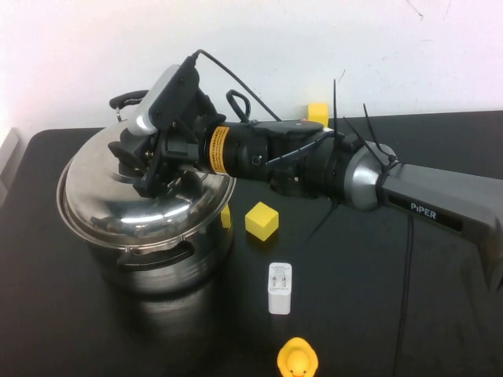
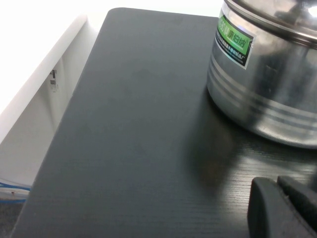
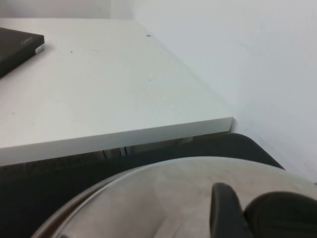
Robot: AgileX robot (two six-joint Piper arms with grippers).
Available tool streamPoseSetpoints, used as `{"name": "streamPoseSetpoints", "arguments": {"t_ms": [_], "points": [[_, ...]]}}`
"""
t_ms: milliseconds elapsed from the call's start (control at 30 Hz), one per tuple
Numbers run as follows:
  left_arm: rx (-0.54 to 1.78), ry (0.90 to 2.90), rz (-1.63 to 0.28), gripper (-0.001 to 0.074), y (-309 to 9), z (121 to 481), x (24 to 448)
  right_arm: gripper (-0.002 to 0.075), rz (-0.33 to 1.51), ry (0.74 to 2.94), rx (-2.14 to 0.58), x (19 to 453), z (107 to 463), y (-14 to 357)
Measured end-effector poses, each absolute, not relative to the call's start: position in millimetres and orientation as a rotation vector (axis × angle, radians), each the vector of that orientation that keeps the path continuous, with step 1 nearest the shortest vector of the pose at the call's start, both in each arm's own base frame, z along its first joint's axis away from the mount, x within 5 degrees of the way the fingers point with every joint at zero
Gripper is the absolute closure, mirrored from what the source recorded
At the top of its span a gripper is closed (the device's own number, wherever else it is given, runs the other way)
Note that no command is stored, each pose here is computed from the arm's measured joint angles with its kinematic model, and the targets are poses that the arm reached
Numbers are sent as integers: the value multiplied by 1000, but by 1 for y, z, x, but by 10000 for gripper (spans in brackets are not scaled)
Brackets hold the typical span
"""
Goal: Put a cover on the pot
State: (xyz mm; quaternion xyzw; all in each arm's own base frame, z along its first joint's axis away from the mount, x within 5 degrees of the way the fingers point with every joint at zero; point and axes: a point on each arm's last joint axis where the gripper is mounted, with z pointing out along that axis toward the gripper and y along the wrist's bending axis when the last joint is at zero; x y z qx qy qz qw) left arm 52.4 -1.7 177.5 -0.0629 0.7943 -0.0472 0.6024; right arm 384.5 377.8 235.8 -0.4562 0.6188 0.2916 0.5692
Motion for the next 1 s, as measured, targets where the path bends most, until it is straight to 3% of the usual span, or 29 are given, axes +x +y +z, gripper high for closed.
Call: {"name": "streamPoseSetpoints", "arguments": {"t_ms": [100,233,333,433,600,667,1000], "points": [[-146,1840,-109,737,-2,177,52,372,688,1455,-1067,384,236,378],[-146,1840,-109,737,-2,177,52,267,673,1457,-1068,386,236,376],[-146,1840,-109,737,-2,177,52,265,633,1424,-1102,386,248,371],[-146,1840,-109,737,-2,177,52,351,587,1370,-1135,381,281,360],[-146,1840,-109,737,-2,177,52,610,596,1314,-1104,365,354,327],[-146,1840,-109,737,-2,177,52,678,598,1291,-1111,356,373,314],[-146,1840,-109,737,-2,177,52,726,444,1382,-1054,284,390,240]]}}
